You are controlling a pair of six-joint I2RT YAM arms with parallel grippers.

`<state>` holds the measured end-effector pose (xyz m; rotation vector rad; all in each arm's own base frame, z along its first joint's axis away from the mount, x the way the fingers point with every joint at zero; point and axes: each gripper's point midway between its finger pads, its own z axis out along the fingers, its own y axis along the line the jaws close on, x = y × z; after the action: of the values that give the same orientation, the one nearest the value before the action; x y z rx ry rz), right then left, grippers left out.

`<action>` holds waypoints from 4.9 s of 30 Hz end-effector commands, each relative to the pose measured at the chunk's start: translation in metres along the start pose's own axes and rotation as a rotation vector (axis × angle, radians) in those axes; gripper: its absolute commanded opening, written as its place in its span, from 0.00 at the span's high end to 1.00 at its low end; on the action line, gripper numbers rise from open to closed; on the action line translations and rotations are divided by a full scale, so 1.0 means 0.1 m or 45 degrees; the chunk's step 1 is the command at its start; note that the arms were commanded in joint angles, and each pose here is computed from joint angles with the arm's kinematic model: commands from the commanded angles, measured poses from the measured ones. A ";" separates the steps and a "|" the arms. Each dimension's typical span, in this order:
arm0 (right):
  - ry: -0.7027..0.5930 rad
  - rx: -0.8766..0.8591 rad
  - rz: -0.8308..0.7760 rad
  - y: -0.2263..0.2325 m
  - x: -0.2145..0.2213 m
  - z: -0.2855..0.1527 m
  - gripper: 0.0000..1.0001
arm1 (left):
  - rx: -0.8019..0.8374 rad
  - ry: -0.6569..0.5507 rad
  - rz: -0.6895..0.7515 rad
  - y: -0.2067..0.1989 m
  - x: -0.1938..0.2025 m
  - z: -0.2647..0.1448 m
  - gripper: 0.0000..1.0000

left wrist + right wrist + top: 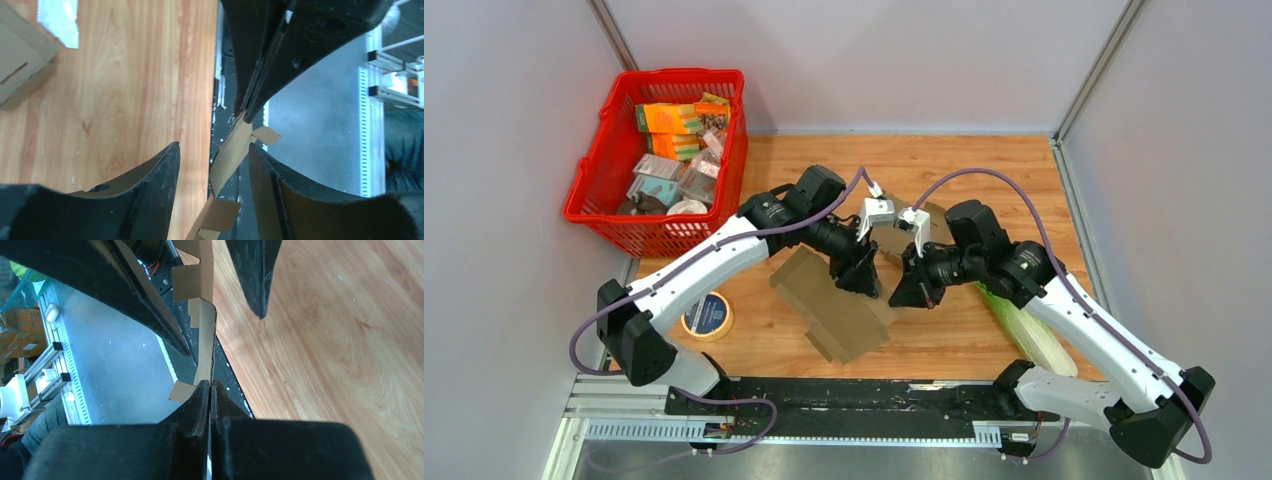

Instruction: Fold the paper box

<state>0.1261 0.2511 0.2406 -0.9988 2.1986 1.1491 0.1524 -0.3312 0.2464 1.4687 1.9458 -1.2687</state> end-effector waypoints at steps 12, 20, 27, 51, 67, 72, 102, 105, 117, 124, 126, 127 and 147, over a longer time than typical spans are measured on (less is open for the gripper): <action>-0.257 0.020 -0.139 0.14 -0.43 -0.11 0.78 | 0.083 -0.133 0.103 -0.26 -0.17 -0.13 0.96; -0.492 0.283 -0.034 -0.21 -0.25 -0.29 0.02 | -0.321 -0.454 -0.023 -0.15 -0.40 -0.57 1.00; -0.641 -0.082 -0.132 0.19 -0.20 -0.20 0.02 | -0.523 -0.878 -0.327 -0.13 -0.49 -1.00 1.00; -0.801 -0.402 -0.052 0.52 -0.60 -0.15 0.45 | -0.293 -1.309 -0.480 -0.37 -0.58 -1.22 1.00; -0.626 -0.129 0.030 0.23 -0.58 -0.08 1.00 | -0.955 -0.909 -0.317 -0.19 0.20 -1.72 0.49; -0.496 -0.102 -0.088 0.29 -0.57 -0.14 1.00 | -0.753 -0.778 -0.278 -0.47 -0.08 -1.59 0.55; -0.405 -0.055 0.014 0.25 -0.72 -0.02 1.00 | -0.457 -0.675 -0.239 -0.61 -0.31 -0.76 0.93; -0.404 -0.082 0.007 0.29 -0.74 -0.02 1.00 | -0.594 -0.712 -0.260 -0.54 -0.15 -1.00 0.87; -0.449 -0.170 -0.025 0.46 -0.75 -0.12 1.00 | -0.828 -0.599 -0.360 -0.29 0.17 -1.24 0.93; -0.471 -0.222 -0.041 0.54 -0.77 -0.15 1.00 | -0.811 -0.588 -0.375 -0.25 0.20 -1.17 0.90; -0.469 -0.233 -0.044 0.55 -0.75 -0.15 1.00 | -0.758 -0.605 -0.378 -0.28 0.19 -1.15 0.89; -0.472 -0.241 -0.048 0.56 -0.75 -0.15 1.00 | -0.736 -0.608 -0.375 -0.30 0.18 -1.14 0.89; -0.532 -0.439 -0.030 0.80 -0.80 -0.19 1.00 | -0.670 -0.550 -0.459 -0.10 0.40 -0.78 0.94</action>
<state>0.1249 0.2942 0.3035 -0.7528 1.8965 1.5084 0.1373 -0.2462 0.2667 0.5770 2.0581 -1.0150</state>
